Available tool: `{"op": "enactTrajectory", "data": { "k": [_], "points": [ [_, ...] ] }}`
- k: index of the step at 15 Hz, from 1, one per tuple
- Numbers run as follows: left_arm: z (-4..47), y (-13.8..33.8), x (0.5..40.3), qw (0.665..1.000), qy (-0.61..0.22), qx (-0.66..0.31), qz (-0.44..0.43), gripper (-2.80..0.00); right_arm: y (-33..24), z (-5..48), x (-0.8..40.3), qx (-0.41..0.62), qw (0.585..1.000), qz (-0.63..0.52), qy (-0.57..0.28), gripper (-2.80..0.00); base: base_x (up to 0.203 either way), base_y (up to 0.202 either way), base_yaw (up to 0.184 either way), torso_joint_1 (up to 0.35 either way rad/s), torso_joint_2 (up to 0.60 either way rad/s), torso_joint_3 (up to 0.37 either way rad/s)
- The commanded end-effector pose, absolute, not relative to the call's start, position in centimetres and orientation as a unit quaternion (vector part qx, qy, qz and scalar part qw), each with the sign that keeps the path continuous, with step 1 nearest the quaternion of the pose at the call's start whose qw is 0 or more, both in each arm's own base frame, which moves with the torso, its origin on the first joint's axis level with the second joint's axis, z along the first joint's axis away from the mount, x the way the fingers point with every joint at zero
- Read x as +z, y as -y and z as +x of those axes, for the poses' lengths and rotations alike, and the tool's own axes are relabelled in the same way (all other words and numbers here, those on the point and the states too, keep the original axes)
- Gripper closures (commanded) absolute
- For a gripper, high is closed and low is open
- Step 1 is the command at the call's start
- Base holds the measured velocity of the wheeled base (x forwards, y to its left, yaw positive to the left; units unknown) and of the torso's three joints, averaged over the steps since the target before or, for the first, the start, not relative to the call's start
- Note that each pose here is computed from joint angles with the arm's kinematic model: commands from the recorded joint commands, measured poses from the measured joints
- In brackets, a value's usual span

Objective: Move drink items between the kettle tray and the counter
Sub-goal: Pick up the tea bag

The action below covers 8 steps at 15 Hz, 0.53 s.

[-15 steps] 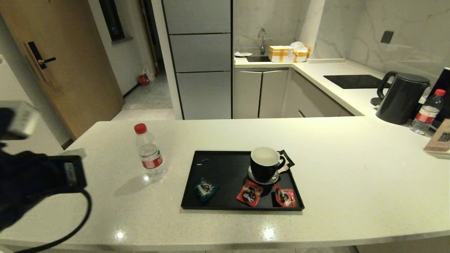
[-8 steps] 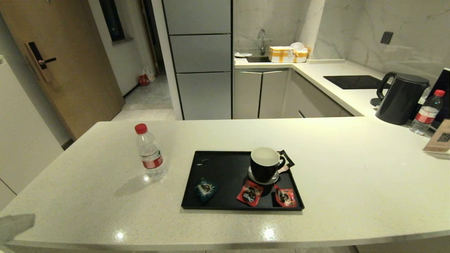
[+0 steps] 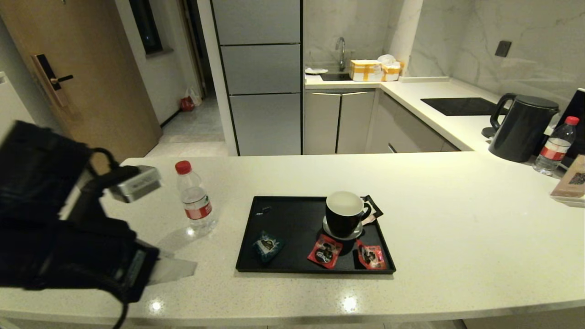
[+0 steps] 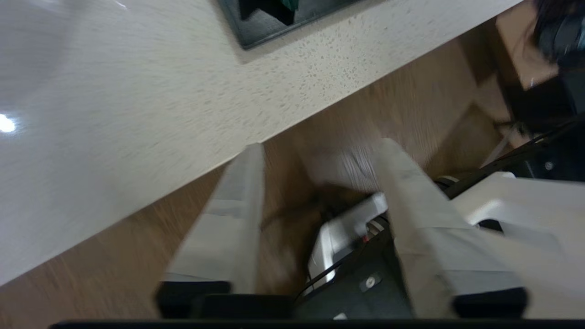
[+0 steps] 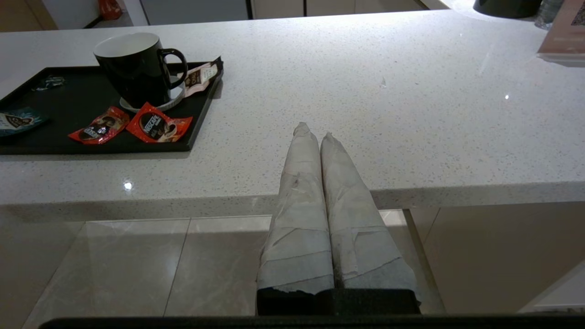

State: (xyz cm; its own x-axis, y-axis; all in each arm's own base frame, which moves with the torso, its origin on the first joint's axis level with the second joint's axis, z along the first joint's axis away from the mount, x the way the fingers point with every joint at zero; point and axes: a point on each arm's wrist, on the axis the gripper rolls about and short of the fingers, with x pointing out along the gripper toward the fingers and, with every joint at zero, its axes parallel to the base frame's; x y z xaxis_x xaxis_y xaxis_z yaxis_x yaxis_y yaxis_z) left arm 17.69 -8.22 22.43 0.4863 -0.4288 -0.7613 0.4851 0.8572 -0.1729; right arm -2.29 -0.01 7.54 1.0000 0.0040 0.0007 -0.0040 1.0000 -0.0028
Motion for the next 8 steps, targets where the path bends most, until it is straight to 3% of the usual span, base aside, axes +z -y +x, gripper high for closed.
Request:
{"op": "enactTrajectory", "data": {
  "k": [1, 4, 8],
  "points": [
    [22.8, 11.6, 17.7, 0.812, -0.523, -0.255, 0.046, -2.80, 0.0, -2.3, 7.5, 0.002, 1.000, -0.002, 0.000, 0.00, 0.000, 0.000, 0.000, 0.000, 0.00, 0.000],
    [26.5, 16.3, 15.8, 0.812, -0.547, -0.205, 0.013, -2.80, 0.0, -2.3, 7.5, 0.002, 1.000, -0.002, 0.000, 0.00, 0.000, 0.000, 0.000, 0.000, 0.00, 0.000],
    [28.3, 18.3, 15.5, 0.822, -0.545, -0.158, -0.036, -2.80, 0.0, -2.3, 7.5, 0.002, 1.000, -0.002, 0.000, 0.00, 0.000, 0.000, 0.000, 0.000, 0.00, 0.000]
  ]
}}
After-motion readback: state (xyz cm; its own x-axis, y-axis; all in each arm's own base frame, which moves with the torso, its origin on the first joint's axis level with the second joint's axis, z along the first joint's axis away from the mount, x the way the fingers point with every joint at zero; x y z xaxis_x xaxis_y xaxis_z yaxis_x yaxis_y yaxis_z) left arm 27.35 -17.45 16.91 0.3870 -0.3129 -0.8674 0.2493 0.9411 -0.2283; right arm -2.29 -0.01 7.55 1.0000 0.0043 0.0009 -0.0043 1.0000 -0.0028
